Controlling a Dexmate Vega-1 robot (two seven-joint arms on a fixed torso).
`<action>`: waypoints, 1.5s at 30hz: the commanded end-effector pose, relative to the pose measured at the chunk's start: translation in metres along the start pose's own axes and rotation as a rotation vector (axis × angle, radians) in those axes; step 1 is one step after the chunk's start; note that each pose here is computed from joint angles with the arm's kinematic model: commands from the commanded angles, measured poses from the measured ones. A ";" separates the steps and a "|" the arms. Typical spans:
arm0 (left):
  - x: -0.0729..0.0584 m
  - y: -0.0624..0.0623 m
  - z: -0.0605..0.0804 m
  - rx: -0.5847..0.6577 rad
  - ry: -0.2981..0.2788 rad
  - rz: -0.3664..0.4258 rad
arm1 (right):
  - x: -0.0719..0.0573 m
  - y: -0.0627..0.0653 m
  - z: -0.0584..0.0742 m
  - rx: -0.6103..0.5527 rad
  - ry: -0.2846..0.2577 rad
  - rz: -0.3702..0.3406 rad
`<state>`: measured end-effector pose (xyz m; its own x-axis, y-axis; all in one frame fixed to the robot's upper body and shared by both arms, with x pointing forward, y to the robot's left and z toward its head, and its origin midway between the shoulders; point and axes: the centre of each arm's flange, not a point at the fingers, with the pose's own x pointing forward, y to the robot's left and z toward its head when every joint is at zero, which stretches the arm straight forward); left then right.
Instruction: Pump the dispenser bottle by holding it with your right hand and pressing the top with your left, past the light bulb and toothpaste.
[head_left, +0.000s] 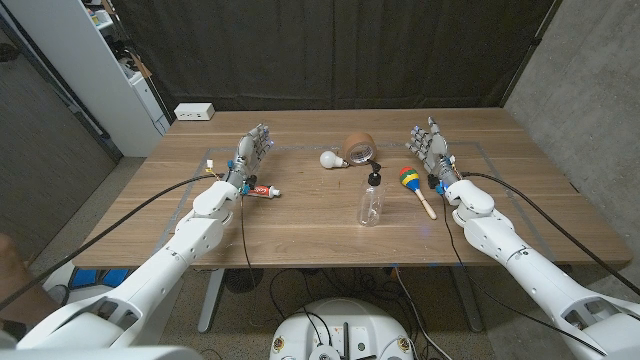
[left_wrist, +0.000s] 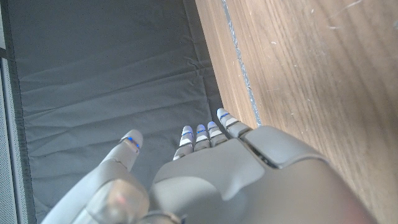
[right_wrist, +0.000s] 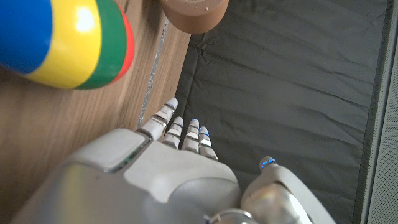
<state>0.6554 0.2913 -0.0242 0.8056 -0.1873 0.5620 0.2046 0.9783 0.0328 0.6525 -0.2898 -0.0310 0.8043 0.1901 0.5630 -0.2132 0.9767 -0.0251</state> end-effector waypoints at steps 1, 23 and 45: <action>0.003 -0.007 0.005 0.012 -0.010 0.004 | -0.012 -0.001 0.000 -0.005 -0.011 0.012; -0.005 -0.015 0.020 0.046 0.007 0.026 | -0.036 -0.012 0.010 -0.066 -0.048 0.074; -0.011 -0.016 0.033 0.074 0.025 0.099 | -0.057 -0.027 0.016 -0.127 -0.080 0.139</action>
<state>0.6335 0.2808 -0.0090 0.8295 -0.1230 0.5447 0.1208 0.9919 0.0400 0.6134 -0.3216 -0.0445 0.7376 0.2851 0.6120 -0.2358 0.9582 -0.1622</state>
